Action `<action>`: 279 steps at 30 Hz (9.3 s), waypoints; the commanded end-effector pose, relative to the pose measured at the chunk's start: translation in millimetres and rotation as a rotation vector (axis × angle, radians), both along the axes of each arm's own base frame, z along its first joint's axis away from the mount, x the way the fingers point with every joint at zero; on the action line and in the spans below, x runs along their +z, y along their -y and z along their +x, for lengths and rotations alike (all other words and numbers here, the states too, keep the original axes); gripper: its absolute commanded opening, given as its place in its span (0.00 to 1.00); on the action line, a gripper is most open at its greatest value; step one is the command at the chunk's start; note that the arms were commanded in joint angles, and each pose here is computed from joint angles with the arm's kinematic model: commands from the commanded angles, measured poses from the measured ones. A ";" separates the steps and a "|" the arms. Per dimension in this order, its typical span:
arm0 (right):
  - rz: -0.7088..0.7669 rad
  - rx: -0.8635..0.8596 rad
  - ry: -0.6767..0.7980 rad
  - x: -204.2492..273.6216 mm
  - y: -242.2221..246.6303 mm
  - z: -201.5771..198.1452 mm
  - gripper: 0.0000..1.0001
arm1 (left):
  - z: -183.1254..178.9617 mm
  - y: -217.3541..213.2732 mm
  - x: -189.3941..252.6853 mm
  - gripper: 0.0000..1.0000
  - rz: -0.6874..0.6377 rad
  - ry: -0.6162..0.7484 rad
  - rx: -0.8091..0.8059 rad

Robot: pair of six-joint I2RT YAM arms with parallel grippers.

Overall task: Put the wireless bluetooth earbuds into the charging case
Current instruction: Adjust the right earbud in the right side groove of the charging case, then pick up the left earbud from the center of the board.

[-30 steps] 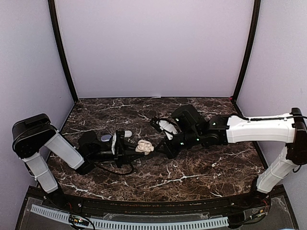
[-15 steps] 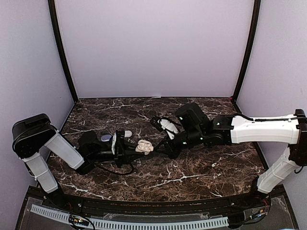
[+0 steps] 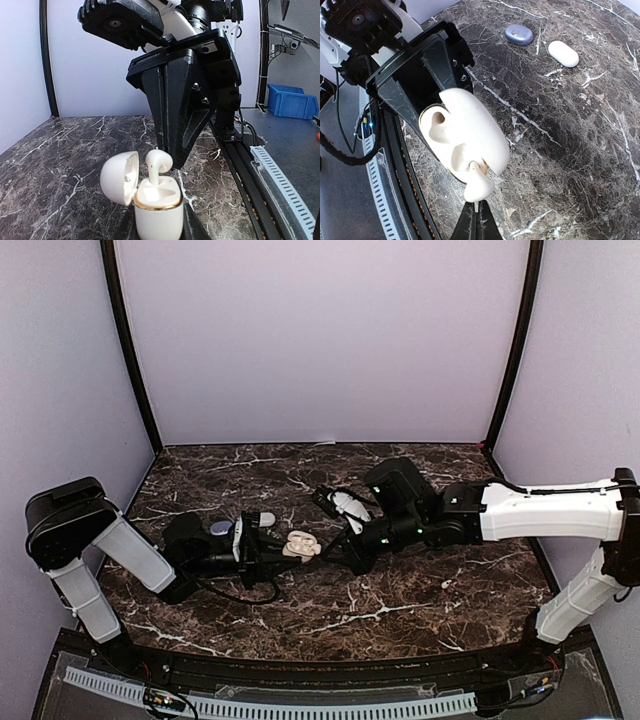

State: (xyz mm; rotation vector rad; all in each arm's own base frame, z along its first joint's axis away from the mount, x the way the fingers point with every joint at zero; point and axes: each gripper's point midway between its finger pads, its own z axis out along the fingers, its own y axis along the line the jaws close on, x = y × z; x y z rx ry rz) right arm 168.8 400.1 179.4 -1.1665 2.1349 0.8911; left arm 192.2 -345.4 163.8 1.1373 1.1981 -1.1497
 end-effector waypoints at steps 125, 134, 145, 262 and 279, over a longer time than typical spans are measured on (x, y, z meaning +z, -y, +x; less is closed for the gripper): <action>-0.032 0.896 0.920 16.0 -2.6 -21.4 0.13 | -32.3 8.2 28.8 0.06 0.213 -0.302 -0.263; -0.020 0.801 0.824 19.1 -2.7 -20.2 0.13 | -37.1 3.3 37.0 0.06 0.172 -0.176 -0.230; -0.008 0.660 0.736 26.2 -5.6 -13.9 0.11 | -39.0 7.1 38.9 0.06 0.160 -0.052 -0.186; -0.823 -0.801 -0.423 -147.7 258.6 36.6 0.32 | 5.3 -13.7 33.8 0.04 -0.052 0.147 0.157; -0.835 -0.799 -0.426 -156.2 260.9 33.7 0.27 | 6.1 -13.6 32.8 0.04 -0.049 0.144 0.157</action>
